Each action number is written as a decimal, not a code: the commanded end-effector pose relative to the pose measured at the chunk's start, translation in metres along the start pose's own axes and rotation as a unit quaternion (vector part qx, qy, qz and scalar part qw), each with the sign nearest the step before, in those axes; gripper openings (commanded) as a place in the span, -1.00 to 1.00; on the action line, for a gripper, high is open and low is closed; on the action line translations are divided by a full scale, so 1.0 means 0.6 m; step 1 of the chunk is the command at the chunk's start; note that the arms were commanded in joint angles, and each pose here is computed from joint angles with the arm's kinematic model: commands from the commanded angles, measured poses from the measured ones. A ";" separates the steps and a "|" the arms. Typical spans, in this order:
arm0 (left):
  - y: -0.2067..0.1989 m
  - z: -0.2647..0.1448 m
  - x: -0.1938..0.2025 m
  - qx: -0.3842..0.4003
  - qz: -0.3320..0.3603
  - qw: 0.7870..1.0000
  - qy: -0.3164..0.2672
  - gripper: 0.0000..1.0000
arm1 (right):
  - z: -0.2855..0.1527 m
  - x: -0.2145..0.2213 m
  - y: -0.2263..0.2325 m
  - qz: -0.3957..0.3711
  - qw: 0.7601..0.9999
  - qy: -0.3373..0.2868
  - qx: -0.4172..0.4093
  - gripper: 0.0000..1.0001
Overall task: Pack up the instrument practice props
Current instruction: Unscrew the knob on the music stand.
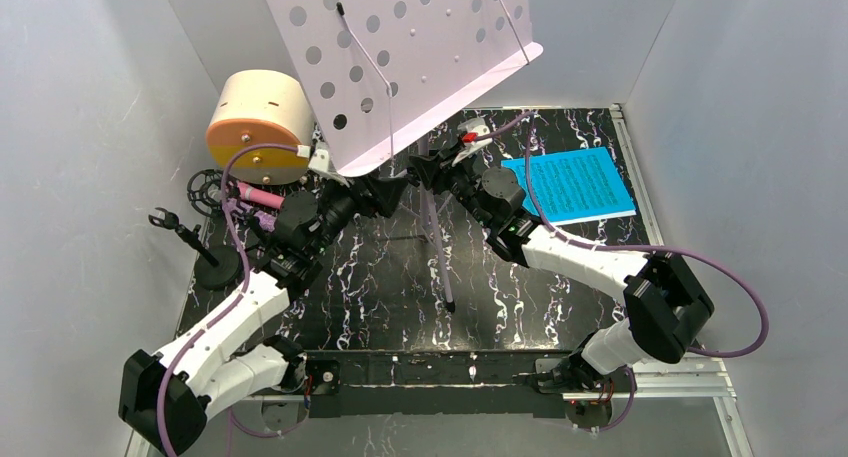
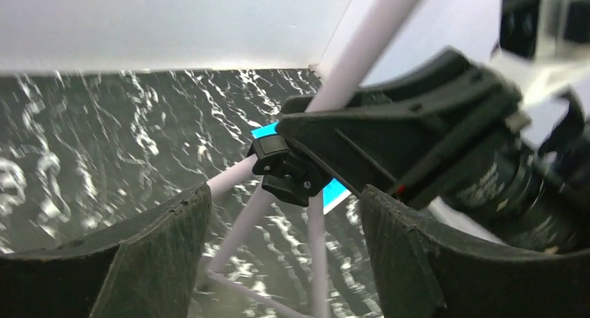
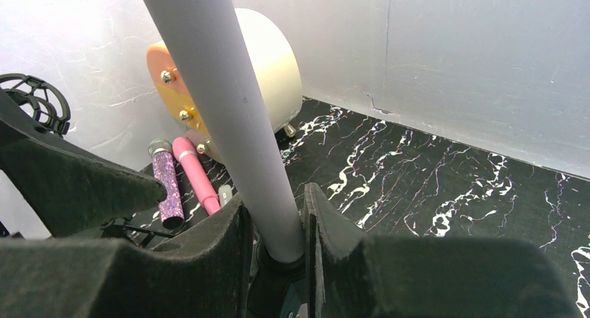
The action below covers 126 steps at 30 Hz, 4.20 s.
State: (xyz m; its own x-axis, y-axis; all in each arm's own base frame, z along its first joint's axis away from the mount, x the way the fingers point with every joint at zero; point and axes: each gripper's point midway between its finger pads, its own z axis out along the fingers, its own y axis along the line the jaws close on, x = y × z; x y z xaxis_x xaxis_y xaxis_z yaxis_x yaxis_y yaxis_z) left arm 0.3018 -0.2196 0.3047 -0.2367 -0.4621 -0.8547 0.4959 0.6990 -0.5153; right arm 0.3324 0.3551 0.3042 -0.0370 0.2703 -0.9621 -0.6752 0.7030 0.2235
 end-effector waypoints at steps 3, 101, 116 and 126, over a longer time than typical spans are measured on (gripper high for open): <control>-0.028 -0.014 0.009 0.138 0.357 0.923 -0.022 0.57 | -0.026 0.095 0.017 0.065 0.993 0.095 -0.003 -0.97; -0.018 -0.005 0.042 0.194 0.649 0.734 -0.045 0.68 | -0.024 0.103 0.026 0.086 0.991 0.102 -0.016 -0.97; -0.027 0.039 0.057 0.190 0.712 0.674 -0.057 0.32 | -0.026 0.099 0.023 0.087 0.991 0.100 -0.014 -0.97; -0.013 0.073 0.054 0.151 0.629 0.762 -0.035 0.03 | -0.029 0.099 0.021 0.089 0.991 0.099 -0.012 -0.97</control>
State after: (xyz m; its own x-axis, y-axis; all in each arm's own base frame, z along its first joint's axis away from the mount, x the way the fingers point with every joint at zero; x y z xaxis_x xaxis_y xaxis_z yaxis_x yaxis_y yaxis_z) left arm 0.3164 -0.2641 0.2554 0.6809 0.4856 -0.5482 0.4460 0.3187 0.8364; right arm 0.3297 0.3604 0.3042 -0.0526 0.2862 -0.9567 -0.6964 0.6762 0.2405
